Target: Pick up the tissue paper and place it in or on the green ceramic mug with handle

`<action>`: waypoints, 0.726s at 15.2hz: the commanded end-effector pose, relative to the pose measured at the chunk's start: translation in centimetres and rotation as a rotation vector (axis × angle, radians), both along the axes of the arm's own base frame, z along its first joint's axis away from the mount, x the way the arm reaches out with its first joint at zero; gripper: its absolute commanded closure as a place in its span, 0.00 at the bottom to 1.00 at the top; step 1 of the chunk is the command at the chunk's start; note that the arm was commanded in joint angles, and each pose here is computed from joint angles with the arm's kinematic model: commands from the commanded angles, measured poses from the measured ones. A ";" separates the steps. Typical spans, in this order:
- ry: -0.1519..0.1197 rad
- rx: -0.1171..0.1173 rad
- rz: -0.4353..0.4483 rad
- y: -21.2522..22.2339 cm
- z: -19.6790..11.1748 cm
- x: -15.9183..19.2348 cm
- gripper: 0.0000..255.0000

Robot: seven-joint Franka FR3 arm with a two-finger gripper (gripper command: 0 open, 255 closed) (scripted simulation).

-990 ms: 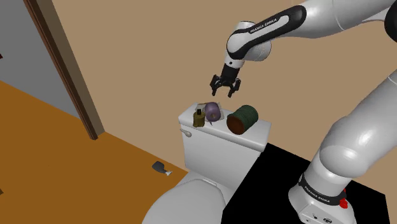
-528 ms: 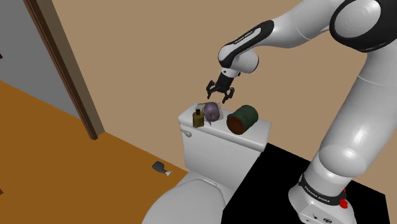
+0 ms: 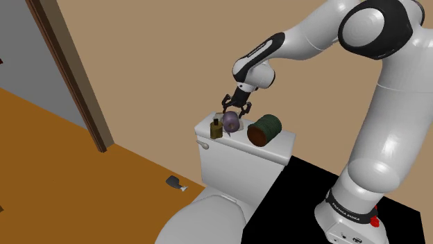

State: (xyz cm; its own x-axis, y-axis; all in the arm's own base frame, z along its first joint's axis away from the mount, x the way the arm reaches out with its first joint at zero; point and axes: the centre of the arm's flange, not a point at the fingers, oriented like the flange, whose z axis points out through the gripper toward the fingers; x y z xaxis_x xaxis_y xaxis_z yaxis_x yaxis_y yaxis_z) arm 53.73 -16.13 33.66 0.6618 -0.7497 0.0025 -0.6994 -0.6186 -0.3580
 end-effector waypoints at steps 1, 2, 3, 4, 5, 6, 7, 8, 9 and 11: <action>0.001 0.000 -0.001 0.1 -0.4 0.1 0.00; 0.001 0.000 -0.001 0.1 -0.4 0.1 0.00; 0.001 0.000 -0.001 0.1 -0.4 0.1 0.00; 0.001 0.000 -0.001 0.1 -0.4 0.1 0.00; 0.001 0.000 -0.001 0.1 -0.4 0.1 0.00; 0.001 0.000 -0.001 0.1 -0.4 0.1 0.00; 0.001 0.000 -0.001 0.1 -0.4 0.1 0.00; 0.001 0.000 -0.001 0.1 -0.4 0.1 0.00; 0.001 0.000 -0.001 0.1 -0.4 0.1 1.00; 0.001 0.000 -0.001 0.1 -0.4 0.1 1.00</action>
State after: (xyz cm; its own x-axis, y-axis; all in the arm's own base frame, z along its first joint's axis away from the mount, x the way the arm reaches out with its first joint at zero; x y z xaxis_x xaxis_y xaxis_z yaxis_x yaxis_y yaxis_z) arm 53.82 -16.07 33.34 0.6611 -0.7503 0.0026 -0.7000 -0.6180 -0.3579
